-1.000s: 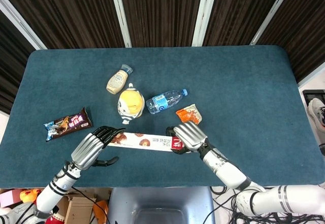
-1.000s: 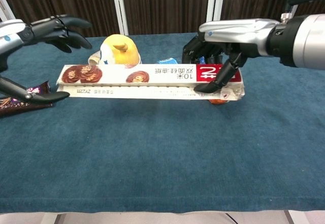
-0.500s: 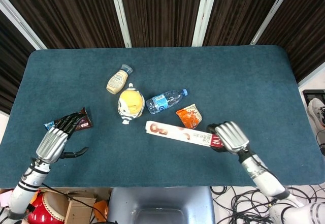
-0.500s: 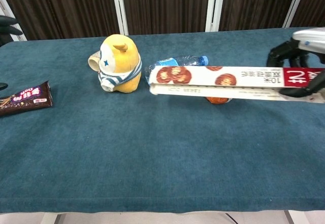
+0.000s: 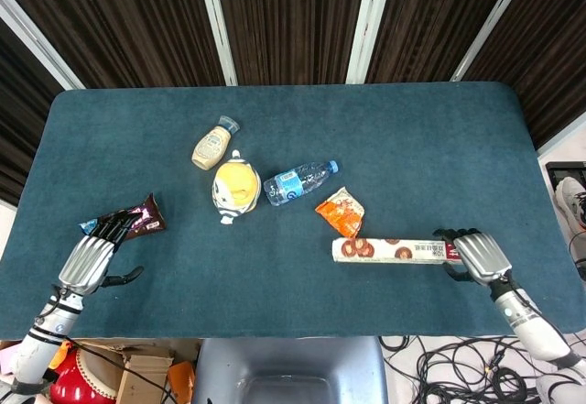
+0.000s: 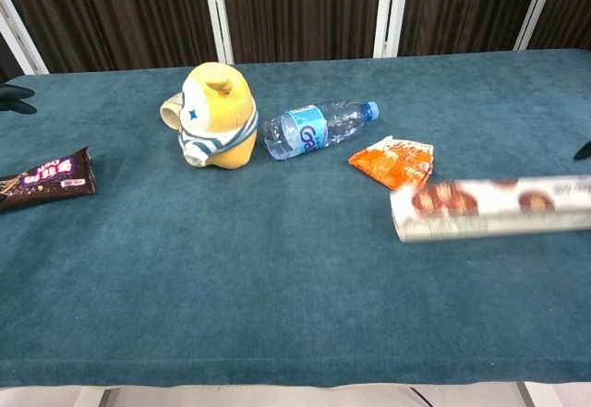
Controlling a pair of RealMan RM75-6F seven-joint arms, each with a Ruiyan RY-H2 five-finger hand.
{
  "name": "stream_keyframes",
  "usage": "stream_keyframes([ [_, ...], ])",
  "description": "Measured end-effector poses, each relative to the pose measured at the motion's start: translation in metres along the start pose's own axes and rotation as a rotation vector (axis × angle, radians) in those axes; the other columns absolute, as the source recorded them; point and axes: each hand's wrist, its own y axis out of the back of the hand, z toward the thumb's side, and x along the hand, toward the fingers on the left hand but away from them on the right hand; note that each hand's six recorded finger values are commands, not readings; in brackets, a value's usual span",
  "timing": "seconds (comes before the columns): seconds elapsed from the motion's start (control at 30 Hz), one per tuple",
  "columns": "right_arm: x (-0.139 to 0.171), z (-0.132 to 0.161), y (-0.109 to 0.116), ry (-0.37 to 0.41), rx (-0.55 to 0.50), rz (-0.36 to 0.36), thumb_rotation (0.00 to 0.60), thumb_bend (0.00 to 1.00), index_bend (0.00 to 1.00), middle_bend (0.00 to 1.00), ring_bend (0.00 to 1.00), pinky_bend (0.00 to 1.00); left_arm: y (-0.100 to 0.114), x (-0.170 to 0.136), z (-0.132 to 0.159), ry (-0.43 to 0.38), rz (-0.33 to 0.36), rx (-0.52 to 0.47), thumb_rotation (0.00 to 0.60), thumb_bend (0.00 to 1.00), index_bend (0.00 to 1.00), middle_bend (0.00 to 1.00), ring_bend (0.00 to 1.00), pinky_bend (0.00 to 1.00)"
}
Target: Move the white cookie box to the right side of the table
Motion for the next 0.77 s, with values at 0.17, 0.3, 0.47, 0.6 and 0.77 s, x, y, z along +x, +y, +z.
stream_keyframes([
  [0.17, 0.016, -0.015, 0.008, -0.045, -0.009, 0.009, 0.600, 0.12, 0.00, 0.00, 0.00, 0.09, 0.000, -0.001, 0.001, -0.004, -0.005, 0.005, 0.570, 0.24, 0.03, 0.13, 0.07, 0.17],
  [0.3, 0.029, -0.020, 0.017, -0.065, -0.027, -0.013, 0.600, 0.12, 0.00, 0.00, 0.00, 0.09, 0.001, -0.004, 0.001, -0.004, -0.010, 0.012, 0.591, 0.26, 0.02, 0.12, 0.07, 0.17],
  [0.47, 0.049, -0.026, 0.031, -0.096, -0.059, -0.080, 0.600, 0.12, 0.00, 0.01, 0.02, 0.09, 0.005, -0.021, -0.008, 0.039, -0.039, 0.050, 0.600, 0.28, 0.02, 0.12, 0.07, 0.15],
  [0.6, 0.094, -0.029, 0.047, -0.178, -0.036, -0.257, 0.600, 0.12, 0.00, 0.03, 0.05, 0.14, 0.008, -0.057, -0.018, 0.169, -0.052, 0.087, 0.600, 0.28, 0.01, 0.12, 0.07, 0.14],
  [0.77, 0.144, -0.032, 0.068, -0.297, 0.013, -0.492, 0.600, 0.11, 0.00, 0.02, 0.02, 0.12, 0.010, -0.083, -0.014, 0.221, -0.057, 0.148, 0.600, 0.28, 0.01, 0.10, 0.07, 0.12],
])
